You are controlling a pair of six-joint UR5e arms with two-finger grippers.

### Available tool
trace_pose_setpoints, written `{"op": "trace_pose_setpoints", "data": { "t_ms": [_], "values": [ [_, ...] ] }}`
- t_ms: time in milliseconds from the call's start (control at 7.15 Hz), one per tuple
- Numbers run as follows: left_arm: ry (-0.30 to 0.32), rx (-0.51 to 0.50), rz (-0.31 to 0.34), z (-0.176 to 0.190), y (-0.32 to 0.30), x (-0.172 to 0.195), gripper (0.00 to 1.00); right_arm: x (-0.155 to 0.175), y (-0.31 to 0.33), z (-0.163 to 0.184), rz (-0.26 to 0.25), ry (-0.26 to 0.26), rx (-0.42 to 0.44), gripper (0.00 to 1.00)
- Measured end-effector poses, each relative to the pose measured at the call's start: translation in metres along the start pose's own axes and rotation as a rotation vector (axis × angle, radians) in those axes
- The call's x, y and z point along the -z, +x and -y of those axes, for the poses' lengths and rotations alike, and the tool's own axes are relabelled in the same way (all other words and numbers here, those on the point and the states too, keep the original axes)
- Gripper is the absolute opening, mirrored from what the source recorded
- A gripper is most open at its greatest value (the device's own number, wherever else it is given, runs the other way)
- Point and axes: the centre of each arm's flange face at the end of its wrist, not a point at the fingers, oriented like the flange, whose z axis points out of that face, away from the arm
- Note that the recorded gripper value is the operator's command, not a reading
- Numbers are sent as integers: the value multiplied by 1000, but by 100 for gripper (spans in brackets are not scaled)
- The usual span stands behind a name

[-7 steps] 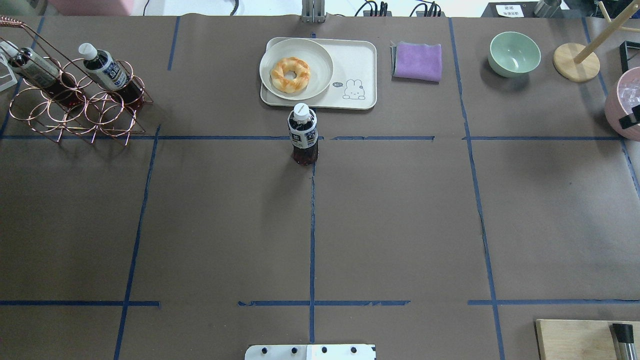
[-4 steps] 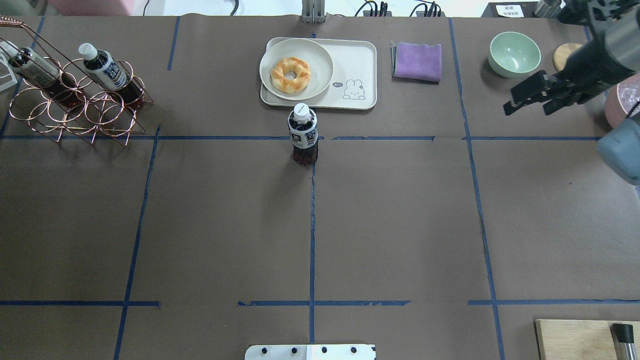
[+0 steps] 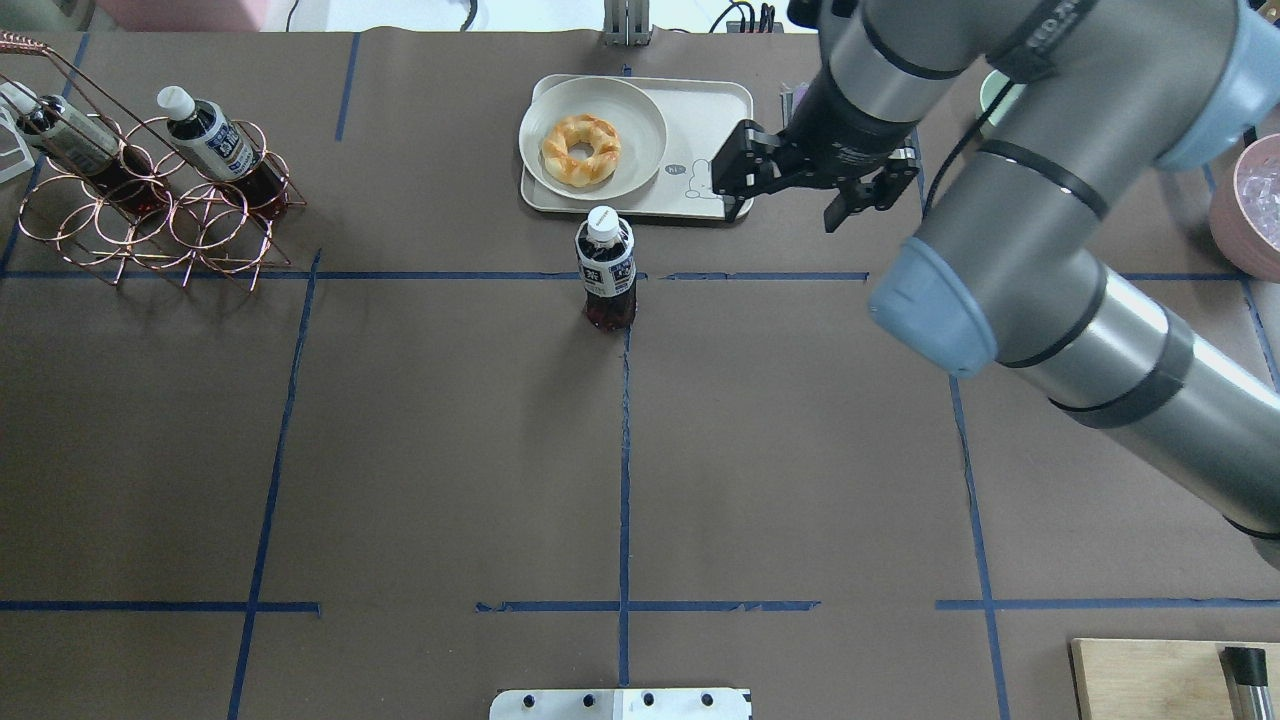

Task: Place tea on tray
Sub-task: 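Reach the right gripper down over the standing tea bottle, then close the right gripper around the tea bottle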

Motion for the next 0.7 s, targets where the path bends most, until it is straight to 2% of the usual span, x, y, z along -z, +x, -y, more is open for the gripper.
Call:
{"op": "trace_pose_setpoints", "data": {
  "t_ms": [419, 699],
  "values": [
    [-1, 0, 0, 0, 0, 0, 100, -25, -115, 26, -59, -7, -52, 98],
    [-3, 2, 0, 0, -2, -3, 100, -55, -146, 37, -131, -4, -51, 94]
  ]
}}
